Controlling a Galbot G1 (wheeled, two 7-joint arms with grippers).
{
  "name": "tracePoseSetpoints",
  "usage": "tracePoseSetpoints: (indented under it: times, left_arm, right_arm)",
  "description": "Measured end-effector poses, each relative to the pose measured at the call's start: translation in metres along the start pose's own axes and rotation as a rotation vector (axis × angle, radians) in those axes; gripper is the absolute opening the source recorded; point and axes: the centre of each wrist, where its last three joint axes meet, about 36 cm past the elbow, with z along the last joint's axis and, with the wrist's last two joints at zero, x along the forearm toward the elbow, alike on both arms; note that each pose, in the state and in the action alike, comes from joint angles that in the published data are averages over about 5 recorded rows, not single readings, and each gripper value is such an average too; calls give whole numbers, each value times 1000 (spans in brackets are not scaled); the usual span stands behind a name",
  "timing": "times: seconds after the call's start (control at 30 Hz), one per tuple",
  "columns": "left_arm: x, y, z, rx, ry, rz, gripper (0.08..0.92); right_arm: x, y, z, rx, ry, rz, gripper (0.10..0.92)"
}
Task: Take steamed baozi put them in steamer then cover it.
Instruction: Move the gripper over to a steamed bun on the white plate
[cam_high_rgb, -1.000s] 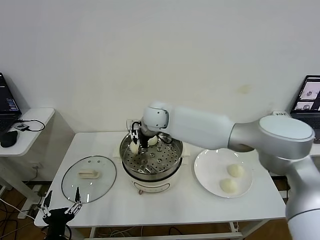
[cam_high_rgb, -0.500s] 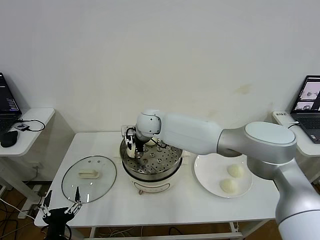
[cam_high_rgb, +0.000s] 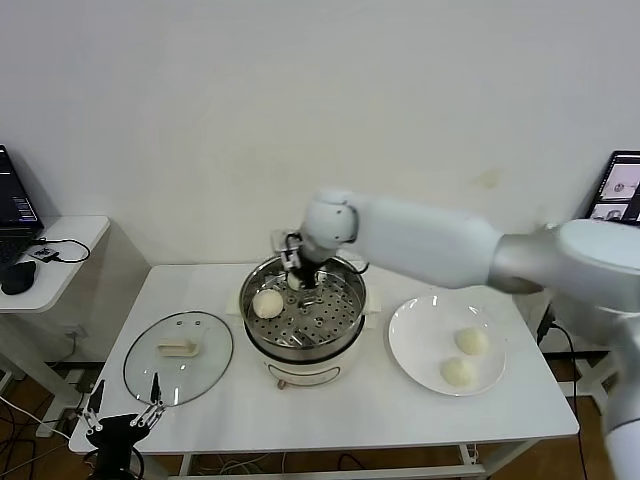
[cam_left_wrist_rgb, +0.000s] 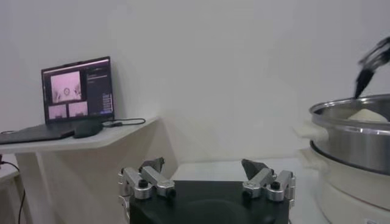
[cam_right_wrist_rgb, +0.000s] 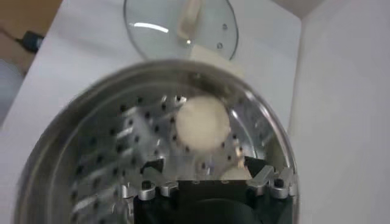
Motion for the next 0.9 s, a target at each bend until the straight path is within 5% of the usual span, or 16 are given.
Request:
tracePoseSetpoints:
  times: [0.43, 0.9]
  left_arm:
    - [2, -5, 10, -14, 20, 14, 823]
    - [7, 0, 14, -37, 37, 7, 823]
  right_arm:
    - [64, 84, 138, -40, 84, -47, 823]
    - [35, 170, 222, -78, 189, -106, 823]
